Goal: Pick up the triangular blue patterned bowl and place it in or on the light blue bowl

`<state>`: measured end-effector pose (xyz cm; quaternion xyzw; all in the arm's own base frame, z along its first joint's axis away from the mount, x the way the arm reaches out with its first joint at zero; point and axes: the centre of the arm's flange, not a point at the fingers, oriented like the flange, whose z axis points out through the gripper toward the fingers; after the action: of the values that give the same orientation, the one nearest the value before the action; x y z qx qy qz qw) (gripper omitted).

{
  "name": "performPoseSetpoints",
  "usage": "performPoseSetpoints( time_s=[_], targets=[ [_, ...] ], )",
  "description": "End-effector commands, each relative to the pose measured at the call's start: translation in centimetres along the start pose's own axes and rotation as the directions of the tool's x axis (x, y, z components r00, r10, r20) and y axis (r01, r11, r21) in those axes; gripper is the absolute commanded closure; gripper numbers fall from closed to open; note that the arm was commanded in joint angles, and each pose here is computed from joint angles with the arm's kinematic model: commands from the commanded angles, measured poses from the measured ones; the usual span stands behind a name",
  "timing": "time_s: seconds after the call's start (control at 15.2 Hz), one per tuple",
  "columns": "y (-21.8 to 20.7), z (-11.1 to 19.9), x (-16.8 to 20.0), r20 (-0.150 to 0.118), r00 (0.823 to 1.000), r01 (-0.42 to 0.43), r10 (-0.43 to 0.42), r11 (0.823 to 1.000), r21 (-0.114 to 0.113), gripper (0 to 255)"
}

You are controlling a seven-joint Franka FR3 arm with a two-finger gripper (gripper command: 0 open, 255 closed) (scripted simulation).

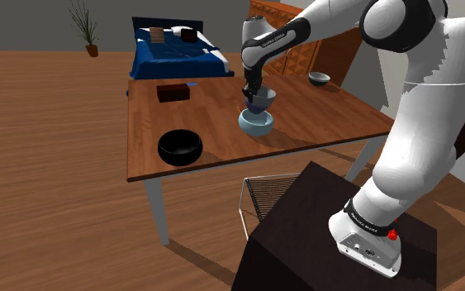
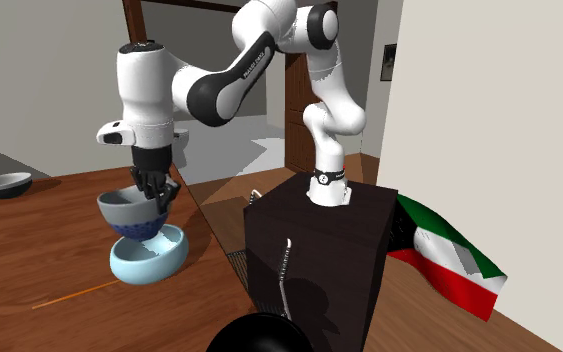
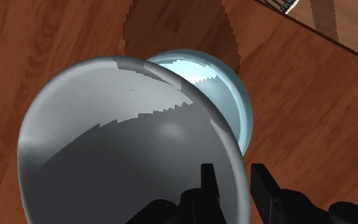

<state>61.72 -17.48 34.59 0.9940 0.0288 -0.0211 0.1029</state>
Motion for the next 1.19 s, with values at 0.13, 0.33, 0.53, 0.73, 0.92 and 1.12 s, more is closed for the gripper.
performPoseSetpoints(
  time_s=[0.13,0.33,0.53,0.73,0.92,1.12],
  targets=[
    [-0.3,2.2,0.1,-0.002,1.000,0.000,0.000,1.000,-0.001,255],
    [-0.5,3.4,0.2,-0.002,1.000,0.000,0.000,1.000,-0.001,255],
    [-0.5,3.4,0.2,-0.002,1.000,0.000,0.000,1.000,-0.001,255],
    [-0.5,3.4,0.2,-0.002,1.000,0.000,0.000,1.000,-0.001,255],
    [-0.6,3.4,0.2,-0.002,1.000,0.000,0.000,1.000,-0.001,0],
    [-0.6,3.4,0.2,-0.002,1.000,0.000,0.000,1.000,-0.001,0]
  ],
)
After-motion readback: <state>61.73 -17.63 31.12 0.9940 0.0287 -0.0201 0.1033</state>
